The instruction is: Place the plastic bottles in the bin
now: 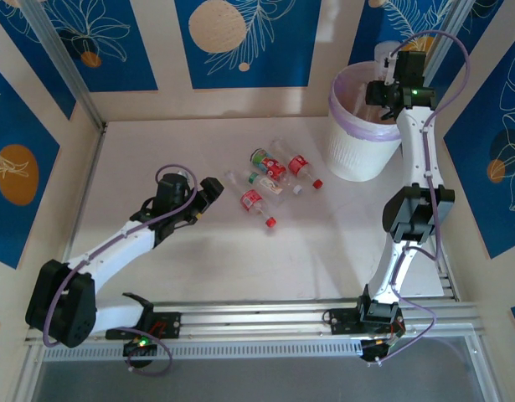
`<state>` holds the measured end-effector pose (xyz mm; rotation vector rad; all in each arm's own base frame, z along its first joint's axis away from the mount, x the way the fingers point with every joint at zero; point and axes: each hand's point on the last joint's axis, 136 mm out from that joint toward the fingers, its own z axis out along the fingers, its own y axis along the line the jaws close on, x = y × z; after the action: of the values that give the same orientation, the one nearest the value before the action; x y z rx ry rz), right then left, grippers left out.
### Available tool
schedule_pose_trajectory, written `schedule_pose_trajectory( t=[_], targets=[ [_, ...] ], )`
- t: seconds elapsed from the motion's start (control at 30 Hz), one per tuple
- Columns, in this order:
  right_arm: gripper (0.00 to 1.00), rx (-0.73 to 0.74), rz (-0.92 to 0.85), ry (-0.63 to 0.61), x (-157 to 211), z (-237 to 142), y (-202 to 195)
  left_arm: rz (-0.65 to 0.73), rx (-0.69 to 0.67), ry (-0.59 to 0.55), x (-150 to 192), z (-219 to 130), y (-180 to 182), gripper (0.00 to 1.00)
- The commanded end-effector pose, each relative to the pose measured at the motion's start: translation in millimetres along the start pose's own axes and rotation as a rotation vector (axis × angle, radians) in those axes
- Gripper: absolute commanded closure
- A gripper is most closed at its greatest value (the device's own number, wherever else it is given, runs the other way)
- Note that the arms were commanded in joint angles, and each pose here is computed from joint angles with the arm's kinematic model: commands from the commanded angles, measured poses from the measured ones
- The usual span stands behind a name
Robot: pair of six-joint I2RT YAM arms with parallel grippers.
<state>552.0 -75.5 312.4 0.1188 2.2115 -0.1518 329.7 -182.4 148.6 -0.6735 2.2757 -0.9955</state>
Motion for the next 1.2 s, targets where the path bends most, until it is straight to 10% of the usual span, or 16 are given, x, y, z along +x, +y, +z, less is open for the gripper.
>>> schedule_pose_trajectory(
  t=[0.0,0.57,1.17],
  targets=[
    [0.72,-0.024,0.029,0.028,7,10,0,0.007,-0.017,-0.01,-4,2,4,0.04],
    [0.32,-0.062,0.11,0.085,25,32,-6,0.004,-0.038,0.0,-4,10,8,0.02],
    [0.19,-0.071,0.103,0.054,7,15,-6,-0.001,-0.037,0.008,-2,13,11,0.0]
  ],
)
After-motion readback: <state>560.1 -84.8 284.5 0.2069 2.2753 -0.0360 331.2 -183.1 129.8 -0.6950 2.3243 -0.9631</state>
